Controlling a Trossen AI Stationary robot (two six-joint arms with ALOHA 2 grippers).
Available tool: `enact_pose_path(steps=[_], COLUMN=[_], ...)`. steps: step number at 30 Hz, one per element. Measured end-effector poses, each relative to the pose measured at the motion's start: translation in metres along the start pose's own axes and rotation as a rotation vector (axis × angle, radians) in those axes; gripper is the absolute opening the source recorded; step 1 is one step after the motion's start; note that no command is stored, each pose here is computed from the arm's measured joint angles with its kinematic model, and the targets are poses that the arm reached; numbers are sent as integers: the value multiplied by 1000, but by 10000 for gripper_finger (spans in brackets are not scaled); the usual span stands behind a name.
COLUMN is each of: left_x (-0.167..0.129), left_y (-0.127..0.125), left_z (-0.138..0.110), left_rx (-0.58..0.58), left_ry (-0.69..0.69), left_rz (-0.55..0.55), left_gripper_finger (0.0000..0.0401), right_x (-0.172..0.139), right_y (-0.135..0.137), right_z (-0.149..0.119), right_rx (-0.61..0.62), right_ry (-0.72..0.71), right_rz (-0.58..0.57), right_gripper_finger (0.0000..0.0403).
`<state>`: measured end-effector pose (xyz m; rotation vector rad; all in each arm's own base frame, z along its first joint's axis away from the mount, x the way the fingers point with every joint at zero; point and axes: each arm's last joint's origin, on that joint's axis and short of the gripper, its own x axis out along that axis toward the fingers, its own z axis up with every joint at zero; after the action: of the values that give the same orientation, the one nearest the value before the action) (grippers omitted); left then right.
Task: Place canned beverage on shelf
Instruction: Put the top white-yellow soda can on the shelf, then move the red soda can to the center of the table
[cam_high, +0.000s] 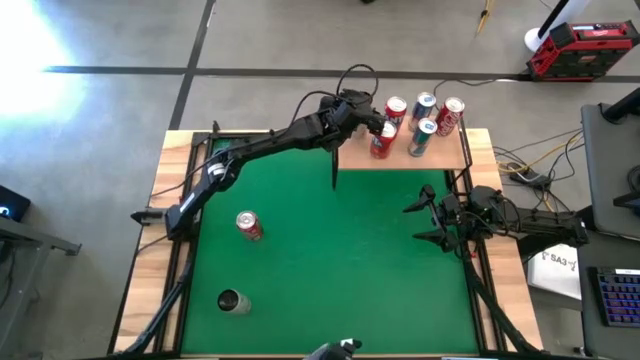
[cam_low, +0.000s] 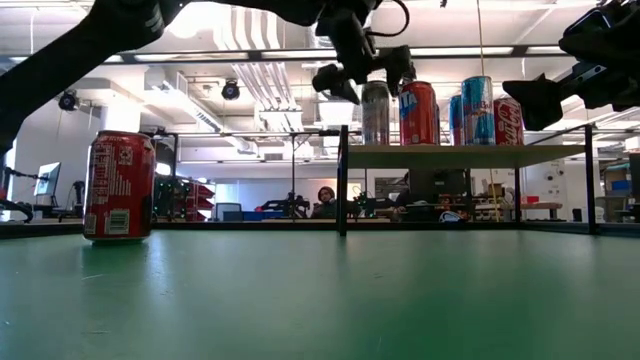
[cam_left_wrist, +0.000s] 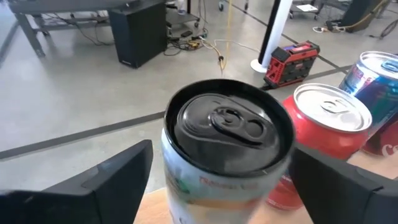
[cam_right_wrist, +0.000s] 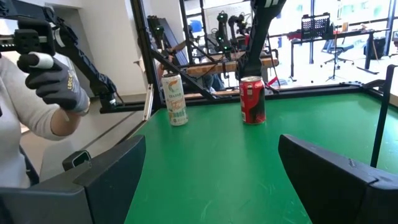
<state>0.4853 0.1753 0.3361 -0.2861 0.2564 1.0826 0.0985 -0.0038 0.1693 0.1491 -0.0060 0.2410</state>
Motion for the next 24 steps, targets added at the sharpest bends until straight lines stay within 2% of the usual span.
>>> enact_pose_path(steps=[5, 16, 24], left_x=[-10, -44, -66], left_y=[-7, -22, -31], left_z=[-1, -1, -8], left_rx=[11, 27, 13], left_ry=[-10, 6, 19], left_rz=[13, -37, -7], left_gripper_finger=[361, 363, 363], right_x=[0, 0, 0], right_y=[0, 0, 0], right_z=[0, 0, 0], right_rx=[0, 0, 0], right_ry=[0, 0, 0], right_rz=[0, 0, 0], right_gripper_finger=[359, 359, 359])
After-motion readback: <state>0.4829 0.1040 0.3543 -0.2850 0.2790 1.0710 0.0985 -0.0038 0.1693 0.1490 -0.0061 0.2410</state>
